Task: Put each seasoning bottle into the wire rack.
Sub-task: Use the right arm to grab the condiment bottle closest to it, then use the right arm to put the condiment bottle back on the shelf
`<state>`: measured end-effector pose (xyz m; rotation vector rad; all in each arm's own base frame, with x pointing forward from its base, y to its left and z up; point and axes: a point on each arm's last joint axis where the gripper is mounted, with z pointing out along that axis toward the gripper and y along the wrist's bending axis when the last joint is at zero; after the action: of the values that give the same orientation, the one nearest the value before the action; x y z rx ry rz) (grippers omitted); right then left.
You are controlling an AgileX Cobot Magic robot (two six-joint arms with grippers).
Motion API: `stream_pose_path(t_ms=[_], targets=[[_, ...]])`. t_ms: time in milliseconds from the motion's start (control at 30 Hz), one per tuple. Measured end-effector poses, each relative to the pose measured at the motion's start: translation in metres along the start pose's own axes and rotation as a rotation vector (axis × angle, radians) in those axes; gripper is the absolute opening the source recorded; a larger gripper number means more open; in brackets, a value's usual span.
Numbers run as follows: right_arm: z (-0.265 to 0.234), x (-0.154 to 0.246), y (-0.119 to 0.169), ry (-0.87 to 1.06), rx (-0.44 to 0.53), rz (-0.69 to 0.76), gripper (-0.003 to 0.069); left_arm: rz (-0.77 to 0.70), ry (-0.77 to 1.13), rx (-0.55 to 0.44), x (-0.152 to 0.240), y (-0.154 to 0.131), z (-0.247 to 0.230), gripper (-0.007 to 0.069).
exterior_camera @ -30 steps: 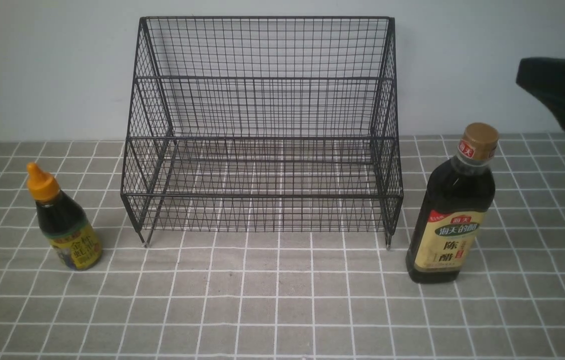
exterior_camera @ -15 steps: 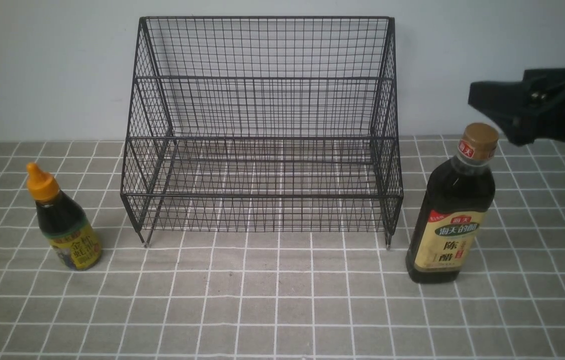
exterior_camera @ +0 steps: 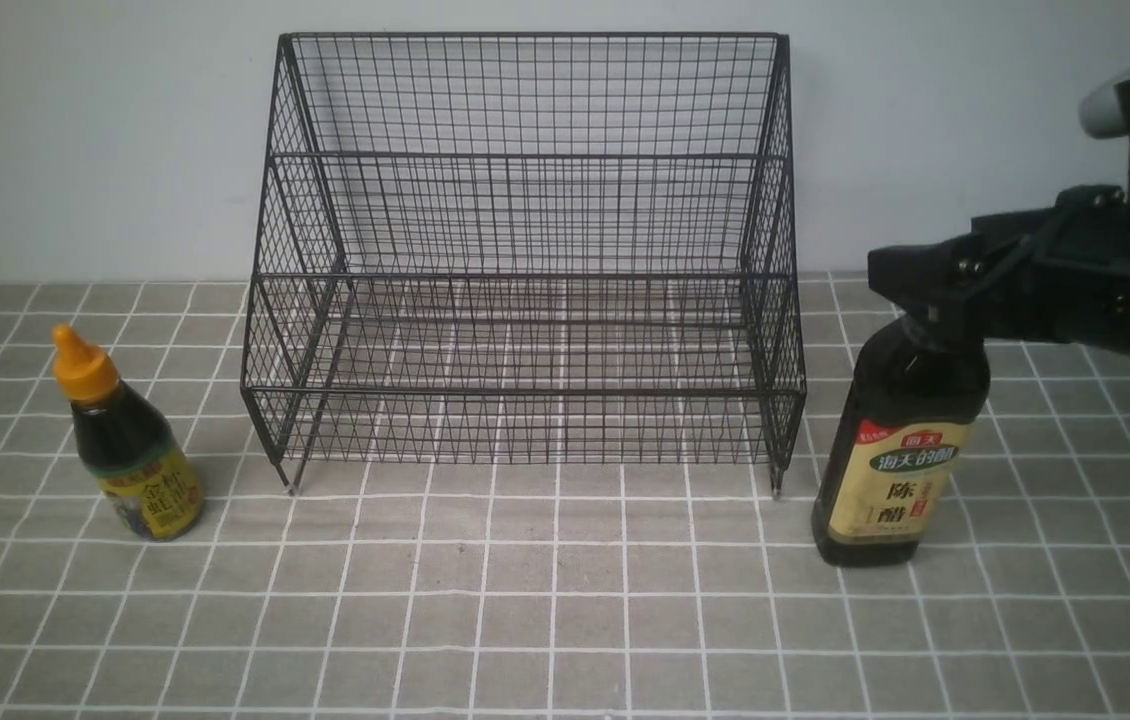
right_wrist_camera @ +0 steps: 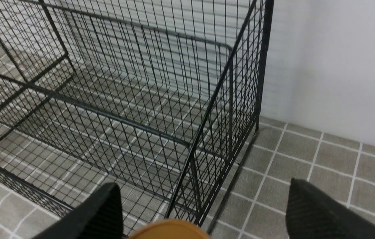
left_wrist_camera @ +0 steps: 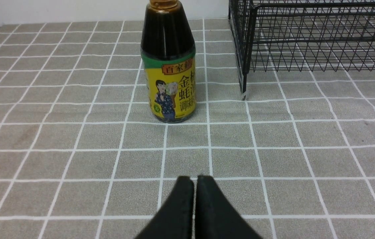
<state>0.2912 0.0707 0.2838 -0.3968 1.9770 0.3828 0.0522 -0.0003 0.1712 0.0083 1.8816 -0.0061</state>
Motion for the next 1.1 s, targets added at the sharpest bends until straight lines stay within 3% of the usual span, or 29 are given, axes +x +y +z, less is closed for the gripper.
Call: stream_pose_path(t_ms=[167,400,633,933,1100], targets=[[0.003,0.018,-0.001,0.052,0.013,0.047,0.0559,0.0,0.0,0.0,0.0,0.0,0.0,-0.0007],[-0.003,0.016,0.001,0.034,0.014,-0.003,0.0337,0.0,0.0,0.0,0.0,0.0,0.0,-0.0007],[-0.016,0.003,0.003,-0.016,0.036,-0.07,0.0314,0.0,0.0,0.0,0.0,0.0,0.0,-0.0007],[-0.044,-0.1,0.018,-0.32,-0.022,-0.144,0.0313,0.0,0.0,0.0,0.0,0.0,0.0,-0.0007],[-0.05,-0.152,0.041,-0.457,-0.088,-0.191,0.0312,0.0,0.0,0.0,0.0,0.0,0.0,-0.0007]])
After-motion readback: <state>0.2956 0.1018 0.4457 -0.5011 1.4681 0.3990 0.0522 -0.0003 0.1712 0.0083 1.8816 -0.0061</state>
